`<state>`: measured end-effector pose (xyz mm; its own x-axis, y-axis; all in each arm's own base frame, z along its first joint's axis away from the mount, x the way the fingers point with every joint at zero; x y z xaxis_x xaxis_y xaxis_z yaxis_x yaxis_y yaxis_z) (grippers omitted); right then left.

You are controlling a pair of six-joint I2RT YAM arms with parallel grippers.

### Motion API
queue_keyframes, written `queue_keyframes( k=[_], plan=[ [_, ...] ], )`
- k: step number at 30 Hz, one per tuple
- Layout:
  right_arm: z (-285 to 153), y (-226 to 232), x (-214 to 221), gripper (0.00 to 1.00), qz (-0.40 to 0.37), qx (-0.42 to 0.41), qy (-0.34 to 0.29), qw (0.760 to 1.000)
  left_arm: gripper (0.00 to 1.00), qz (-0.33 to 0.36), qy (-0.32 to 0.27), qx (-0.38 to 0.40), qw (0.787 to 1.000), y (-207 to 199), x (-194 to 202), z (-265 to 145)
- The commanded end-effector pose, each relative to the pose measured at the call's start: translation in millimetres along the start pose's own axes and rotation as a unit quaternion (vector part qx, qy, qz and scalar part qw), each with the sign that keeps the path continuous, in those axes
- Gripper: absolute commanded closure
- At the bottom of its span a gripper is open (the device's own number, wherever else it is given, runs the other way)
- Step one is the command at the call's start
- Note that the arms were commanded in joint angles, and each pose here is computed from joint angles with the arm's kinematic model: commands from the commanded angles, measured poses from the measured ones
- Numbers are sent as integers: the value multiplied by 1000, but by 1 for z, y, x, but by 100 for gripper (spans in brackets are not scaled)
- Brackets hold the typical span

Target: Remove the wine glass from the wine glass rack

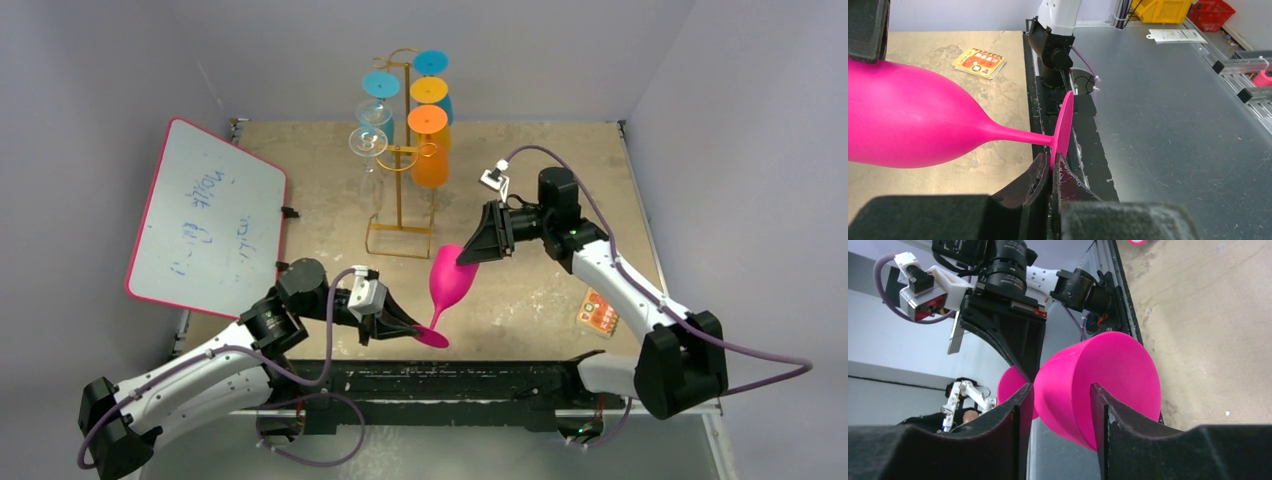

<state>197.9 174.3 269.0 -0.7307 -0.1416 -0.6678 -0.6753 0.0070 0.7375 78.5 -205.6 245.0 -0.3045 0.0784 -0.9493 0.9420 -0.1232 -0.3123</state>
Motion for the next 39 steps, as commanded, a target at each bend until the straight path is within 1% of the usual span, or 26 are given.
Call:
queue_keyframes(
  k=[1,2,3,10,14,16,18,19,20,21,23,24,25,26,29,33,34,36,39],
  plan=[
    [-4,35,-7,57,-50,-57,18,997,100,51,4,-7,999,1,-18,0],
    [-4,37,-7,60,-48,-59,19,997,100,51,10,-9,999,2,-17,0],
    [-4,39,-7,61,-50,-61,18,997,100,51,16,-10,999,3,-16,1],
    [-7,52,-6,63,-64,-73,18,995,100,56,41,-24,997,8,-10,-1],
    [-7,53,-2,72,-64,-71,15,995,100,58,45,-43,996,10,-9,-4],
    [-7,53,0,79,-62,-69,14,996,100,59,44,-51,996,11,-9,-5],
    [-7,53,1,90,-61,-65,11,996,100,57,45,-58,996,12,-8,-5],
    [-7,52,2,97,-61,-62,9,996,97,55,46,-60,996,13,-8,-5],
    [-6,52,3,100,-60,-58,7,996,89,52,45,-64,996,13,-8,-5],
    [-6,51,3,100,-60,-54,4,997,78,48,44,-70,995,14,-7,-6],
    [-6,49,5,100,-58,-47,0,997,75,45,39,-77,995,14,-8,-6],
    [-5,48,5,100,-57,-45,-1,997,69,45,38,-77,995,13,-8,-7],
    [-5,47,6,100,-56,-43,-2,997,59,46,35,-78,995,13,-9,-7],
    [-5,47,6,100,-56,-41,-4,998,53,46,32,-77,995,11,-9,-8],
    [-5,46,6,100,-56,-39,-5,998,50,46,24,-76,996,9,-10,-10],
    [-5,46,5,100,-60,-33,-8,998,49,41,25,-71,996,6,-8,-11],
    [-4,44,5,100,-55,-25,-8,998,47,40,25,-69,997,6,-8,-11],
    [-4,39,6,100,-52,-7,-8,999,37,37,23,-69,997,4,-9,-11],
    [-3,31,7,100,-45,28,-10,999,30,34,13,-80,996,3,-12,-13]
  ],
)
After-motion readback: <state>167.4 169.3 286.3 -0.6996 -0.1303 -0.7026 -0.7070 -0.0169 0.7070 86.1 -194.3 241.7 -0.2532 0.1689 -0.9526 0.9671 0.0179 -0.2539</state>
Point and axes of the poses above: each gripper's point midway between its finger pads, its own z axis out along the fingers, its own y axis along the line the jaws close on, x = y × z, the point moved 8 cm from there along -z, back along the fingers, and after that the axes turned 14 degrees about -z, right-handed, at the moved point
